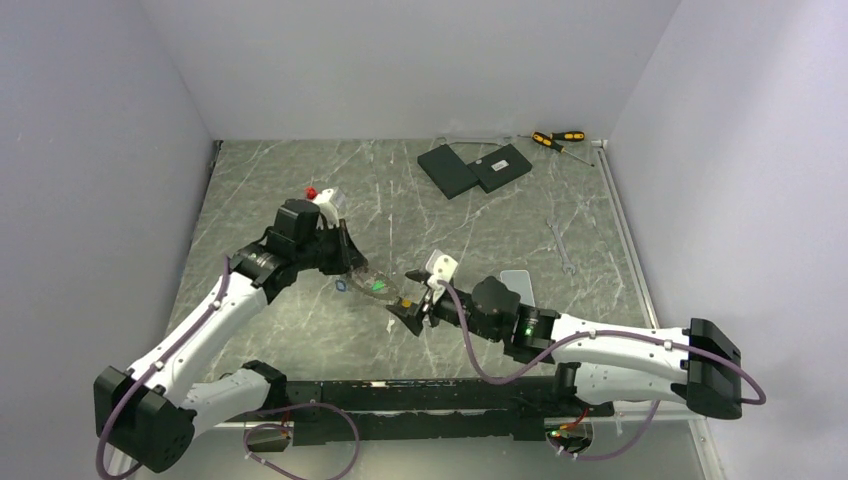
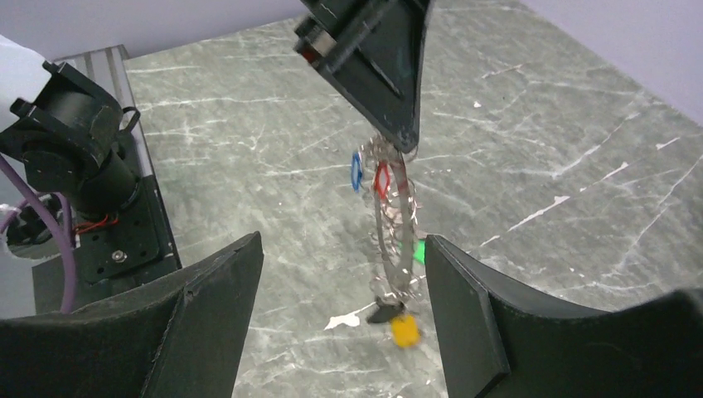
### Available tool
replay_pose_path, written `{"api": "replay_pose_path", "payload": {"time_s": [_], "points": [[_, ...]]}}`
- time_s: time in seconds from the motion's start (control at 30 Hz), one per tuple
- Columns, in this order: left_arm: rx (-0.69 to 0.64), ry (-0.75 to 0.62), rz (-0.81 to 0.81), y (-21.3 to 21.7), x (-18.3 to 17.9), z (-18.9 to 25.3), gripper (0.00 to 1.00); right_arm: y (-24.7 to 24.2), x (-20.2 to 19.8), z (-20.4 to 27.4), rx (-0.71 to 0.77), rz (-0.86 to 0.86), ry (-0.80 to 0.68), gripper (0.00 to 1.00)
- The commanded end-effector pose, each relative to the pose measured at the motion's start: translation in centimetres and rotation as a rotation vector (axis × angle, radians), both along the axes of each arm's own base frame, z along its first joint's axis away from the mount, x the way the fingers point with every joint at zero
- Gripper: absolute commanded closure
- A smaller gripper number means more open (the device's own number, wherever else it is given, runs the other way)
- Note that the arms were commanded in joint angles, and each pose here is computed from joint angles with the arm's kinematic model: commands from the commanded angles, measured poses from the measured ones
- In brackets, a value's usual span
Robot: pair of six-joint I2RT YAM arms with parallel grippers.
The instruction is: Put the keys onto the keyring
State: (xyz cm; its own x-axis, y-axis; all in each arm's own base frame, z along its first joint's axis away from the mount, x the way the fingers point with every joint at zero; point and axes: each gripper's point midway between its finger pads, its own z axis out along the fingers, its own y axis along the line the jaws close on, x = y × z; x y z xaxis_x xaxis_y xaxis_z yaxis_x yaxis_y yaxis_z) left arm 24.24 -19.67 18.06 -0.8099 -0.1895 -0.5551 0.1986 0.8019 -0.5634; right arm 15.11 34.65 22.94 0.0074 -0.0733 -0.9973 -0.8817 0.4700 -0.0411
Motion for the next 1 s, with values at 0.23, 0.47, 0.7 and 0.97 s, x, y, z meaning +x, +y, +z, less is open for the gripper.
{"api": "replay_pose_path", "payload": {"time_s": [0.23, 0.47, 0.7, 0.97], "points": [[0.101, -0.546, -0.309, 0.7, -1.2, 9.7, 1.0, -0.1, -0.9, 3.1, 0.019, 0.158, 0.01, 0.28], [0.104, -0.685, -0.428, 0.3, -2.5, 11.3, 1.0, 0.3, -2.1, 4.8, 0.034, 0.295, -0.007, 0.33], [0.059, -0.787, -0.518, -0.6, -3.7, 11.8, 1.0, 0.3, -1.9, 6.2, 0.045, 0.338, -0.015, 0.33], [-0.027, -0.866, -0.647, -1.7, -6.4, 11.9, 1.0, 0.7, -1.9, 6.6, 0.015, 0.396, -0.031, 0.35]]}}
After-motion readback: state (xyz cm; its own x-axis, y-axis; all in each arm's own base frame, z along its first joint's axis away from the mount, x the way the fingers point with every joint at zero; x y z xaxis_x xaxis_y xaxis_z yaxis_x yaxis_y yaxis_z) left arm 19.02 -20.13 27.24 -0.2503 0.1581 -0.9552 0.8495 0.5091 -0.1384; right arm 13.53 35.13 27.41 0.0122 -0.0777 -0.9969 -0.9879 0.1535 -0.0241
